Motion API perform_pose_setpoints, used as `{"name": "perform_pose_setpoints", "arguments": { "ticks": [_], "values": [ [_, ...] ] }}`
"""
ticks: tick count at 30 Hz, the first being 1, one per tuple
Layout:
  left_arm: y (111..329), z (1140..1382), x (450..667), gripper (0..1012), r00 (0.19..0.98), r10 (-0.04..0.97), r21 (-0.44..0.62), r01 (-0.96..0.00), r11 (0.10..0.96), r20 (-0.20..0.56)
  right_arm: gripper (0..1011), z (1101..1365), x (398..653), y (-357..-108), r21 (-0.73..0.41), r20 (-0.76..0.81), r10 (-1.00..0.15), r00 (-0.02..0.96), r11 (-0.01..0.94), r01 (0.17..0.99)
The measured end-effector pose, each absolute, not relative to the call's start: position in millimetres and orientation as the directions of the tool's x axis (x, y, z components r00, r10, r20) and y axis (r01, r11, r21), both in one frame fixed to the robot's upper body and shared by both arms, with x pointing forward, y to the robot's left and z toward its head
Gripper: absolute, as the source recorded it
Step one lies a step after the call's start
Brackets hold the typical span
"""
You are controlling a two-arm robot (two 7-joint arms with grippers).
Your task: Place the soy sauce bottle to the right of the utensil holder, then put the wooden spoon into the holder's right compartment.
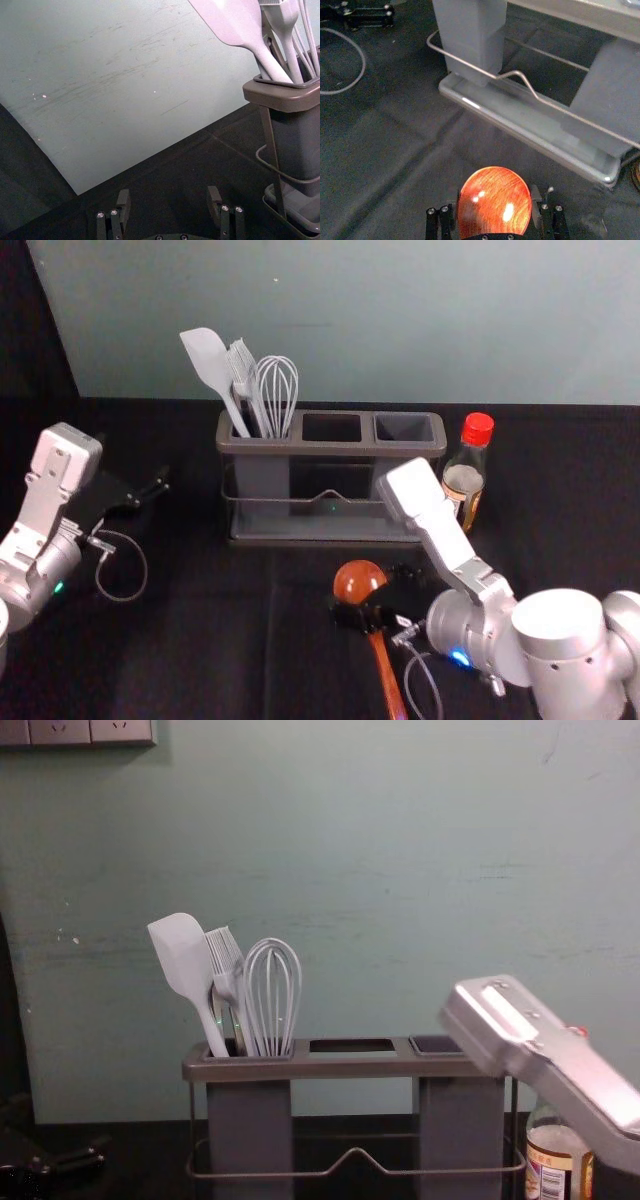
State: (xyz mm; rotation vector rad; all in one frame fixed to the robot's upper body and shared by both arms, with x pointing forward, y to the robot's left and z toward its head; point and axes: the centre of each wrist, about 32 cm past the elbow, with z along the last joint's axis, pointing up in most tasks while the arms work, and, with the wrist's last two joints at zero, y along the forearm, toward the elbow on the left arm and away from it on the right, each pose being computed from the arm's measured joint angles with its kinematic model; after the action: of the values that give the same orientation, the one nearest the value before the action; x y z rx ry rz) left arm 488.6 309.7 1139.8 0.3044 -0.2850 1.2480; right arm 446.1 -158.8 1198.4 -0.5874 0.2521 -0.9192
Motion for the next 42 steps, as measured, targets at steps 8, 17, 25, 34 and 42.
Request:
{"name": "perform_pose_setpoints", "arguments": {
  "ticks": [8,17,25,34,42],
  "values": [
    [310,1140,489,1005,0.292,0.880,0.070,-0.955,0.287,0.374,843,1204,424,-182,-0.583,0.048,-0.787,0.615,0.478,0.657],
    [310,1140,489,1005,0.292,0.880,0.070,-0.955,0.287,0.374,842,1210,399,-207,-0.577,0.110,-0.779,0.617,0.456,0.678],
    [310,1140,489,1005,0.292,0.880,0.070,-0.955,0.287,0.374,842,1214,383,-227,-0.476,0.175,-0.775,0.607,0.473,0.741],
    [310,1140,489,1005,0.292,0.880,0.070,-0.955,0.287,0.374,842,1212,374,-243,-0.263,0.205,-0.777,0.595,0.542,0.798],
    [310,1140,489,1005,0.292,0.880,0.070,-0.955,0.287,0.374,842,1213,369,-250,-0.115,0.227,-0.786,0.575,0.564,0.818]
  ]
}}
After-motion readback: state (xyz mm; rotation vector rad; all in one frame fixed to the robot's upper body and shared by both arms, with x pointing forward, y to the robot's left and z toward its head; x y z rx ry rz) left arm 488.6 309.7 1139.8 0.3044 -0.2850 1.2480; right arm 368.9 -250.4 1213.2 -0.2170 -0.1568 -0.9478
